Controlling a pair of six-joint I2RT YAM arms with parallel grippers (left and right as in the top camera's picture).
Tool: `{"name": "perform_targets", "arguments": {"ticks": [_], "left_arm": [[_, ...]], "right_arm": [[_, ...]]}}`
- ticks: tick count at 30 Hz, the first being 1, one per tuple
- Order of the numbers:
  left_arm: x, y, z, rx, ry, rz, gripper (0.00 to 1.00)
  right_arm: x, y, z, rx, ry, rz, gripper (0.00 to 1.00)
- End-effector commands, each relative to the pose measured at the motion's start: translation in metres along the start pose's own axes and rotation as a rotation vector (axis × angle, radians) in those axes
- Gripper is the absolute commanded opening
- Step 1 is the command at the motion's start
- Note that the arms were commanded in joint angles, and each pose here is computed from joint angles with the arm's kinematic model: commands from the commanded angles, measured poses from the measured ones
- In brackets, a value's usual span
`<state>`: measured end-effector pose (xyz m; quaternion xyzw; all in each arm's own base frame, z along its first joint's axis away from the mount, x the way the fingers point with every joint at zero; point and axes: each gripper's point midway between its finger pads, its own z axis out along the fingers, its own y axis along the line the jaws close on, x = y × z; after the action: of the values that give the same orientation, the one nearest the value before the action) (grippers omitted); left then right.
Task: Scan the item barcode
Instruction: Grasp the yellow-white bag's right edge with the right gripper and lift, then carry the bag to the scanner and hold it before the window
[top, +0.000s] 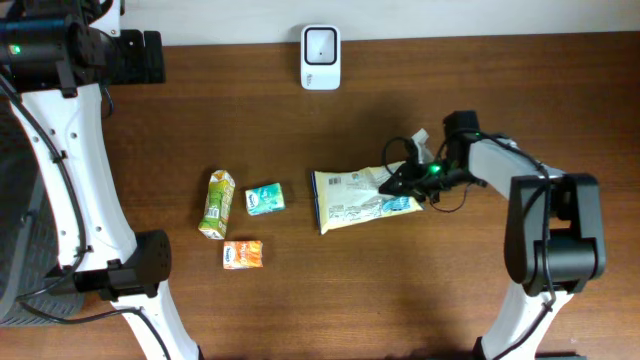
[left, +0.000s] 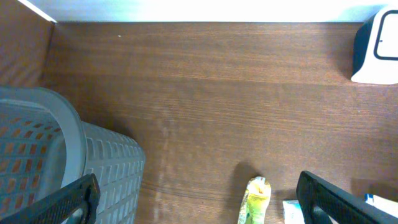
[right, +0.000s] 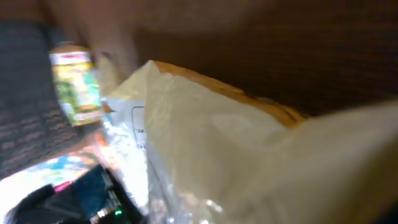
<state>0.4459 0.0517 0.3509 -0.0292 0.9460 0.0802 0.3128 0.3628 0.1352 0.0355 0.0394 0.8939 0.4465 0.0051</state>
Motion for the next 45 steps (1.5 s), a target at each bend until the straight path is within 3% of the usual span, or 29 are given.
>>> {"name": "perform_targets", "arguments": {"ticks": [1, 11, 17, 24, 31, 38, 45], "left_arm": [[-0.002, 0.002, -0.007, -0.005, -0.018, -0.014, 0.99], [-0.002, 0.002, -0.007, -0.005, -0.018, -0.013, 0.99], [-0.002, 0.002, -0.007, -0.005, -0.017, -0.013, 0.99], [-0.002, 0.002, -0.007, -0.005, -0.018, -0.013, 0.99], [-0.002, 0.002, -0.007, -0.005, -0.018, -0.013, 0.99], [-0.002, 0.002, -0.007, -0.005, -0.018, -0.013, 0.99], [-0.002, 0.002, -0.007, -0.006, -0.018, -0.013, 0.99]], "right_arm": [[-0.001, 0.055, -0.026, -0.280, -0.040, -0.176, 0.04], [0.016, 0.156, -0.113, -0.352, -0.222, -0.413, 0.04], [0.025, 0.173, -0.157, -0.194, -0.386, -0.480, 0.04], [0.039, 0.204, -0.177, -0.232, -0.421, -0.520, 0.04], [0.029, 0.200, -0.180, -0.162, -0.456, -0.454, 0.04], [-0.011, 0.211, -0.191, 0.339, -0.558, -0.462, 0.04], [-0.108, 0.212, -0.159, 0.890, -0.659, -0.665, 0.04]]}}
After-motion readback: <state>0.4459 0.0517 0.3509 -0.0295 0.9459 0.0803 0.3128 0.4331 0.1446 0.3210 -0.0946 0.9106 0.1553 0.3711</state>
